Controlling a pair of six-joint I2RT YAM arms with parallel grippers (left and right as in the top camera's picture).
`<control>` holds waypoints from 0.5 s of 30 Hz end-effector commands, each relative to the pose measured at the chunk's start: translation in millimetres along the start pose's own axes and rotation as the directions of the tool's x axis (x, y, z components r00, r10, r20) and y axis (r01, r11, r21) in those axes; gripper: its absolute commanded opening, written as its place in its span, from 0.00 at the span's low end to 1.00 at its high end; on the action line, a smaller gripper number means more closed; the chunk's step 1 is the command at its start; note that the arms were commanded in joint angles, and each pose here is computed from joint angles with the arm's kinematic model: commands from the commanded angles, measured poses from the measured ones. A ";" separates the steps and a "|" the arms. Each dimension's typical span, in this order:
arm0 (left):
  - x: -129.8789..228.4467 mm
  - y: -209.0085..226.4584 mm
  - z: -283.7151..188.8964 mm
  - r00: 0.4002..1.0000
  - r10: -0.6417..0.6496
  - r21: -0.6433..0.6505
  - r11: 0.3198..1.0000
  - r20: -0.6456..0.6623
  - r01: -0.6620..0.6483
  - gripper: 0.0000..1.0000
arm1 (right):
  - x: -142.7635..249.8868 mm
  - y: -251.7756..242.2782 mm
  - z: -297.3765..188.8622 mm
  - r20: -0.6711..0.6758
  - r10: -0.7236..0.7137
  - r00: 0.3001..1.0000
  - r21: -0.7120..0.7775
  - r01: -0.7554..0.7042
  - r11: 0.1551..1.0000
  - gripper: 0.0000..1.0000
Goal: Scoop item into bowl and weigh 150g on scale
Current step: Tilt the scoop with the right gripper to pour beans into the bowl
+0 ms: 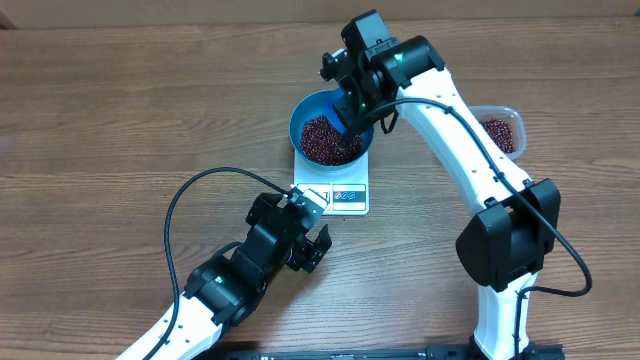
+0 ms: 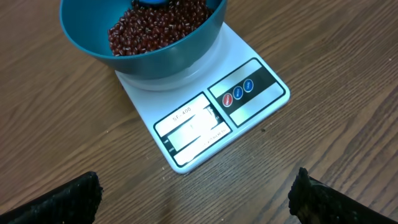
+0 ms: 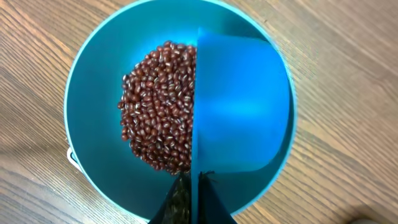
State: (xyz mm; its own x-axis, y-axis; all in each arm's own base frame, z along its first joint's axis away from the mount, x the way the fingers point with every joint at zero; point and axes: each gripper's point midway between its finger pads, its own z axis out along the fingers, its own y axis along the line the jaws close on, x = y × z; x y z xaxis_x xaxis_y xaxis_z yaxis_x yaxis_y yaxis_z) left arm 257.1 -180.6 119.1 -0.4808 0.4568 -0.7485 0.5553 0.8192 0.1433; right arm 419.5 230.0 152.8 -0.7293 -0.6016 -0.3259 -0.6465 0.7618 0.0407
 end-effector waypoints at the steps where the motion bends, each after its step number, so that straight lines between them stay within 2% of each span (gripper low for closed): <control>1: 0.8 3.4 -0.7 1.000 0.008 -0.014 1.000 0.002 -0.008 1.00 | 7.5 2.5 7.6 -0.030 -0.002 1.000 -0.003 0.002 1.000 0.04; 15: 0.8 3.4 -0.7 1.000 0.008 -0.014 1.000 0.002 -0.008 1.00 | 8.1 16.5 22.3 -0.050 -0.016 0.999 -0.054 0.013 0.998 0.04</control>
State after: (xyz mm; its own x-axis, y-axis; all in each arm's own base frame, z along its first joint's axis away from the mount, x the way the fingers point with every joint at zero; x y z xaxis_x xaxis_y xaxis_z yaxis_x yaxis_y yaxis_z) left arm 257.1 -180.6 119.1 -0.4806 0.4571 -0.7484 0.5555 0.8190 0.1436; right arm 412.4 234.7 141.4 -0.7329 -0.6106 -0.3000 -0.6550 0.7525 0.0688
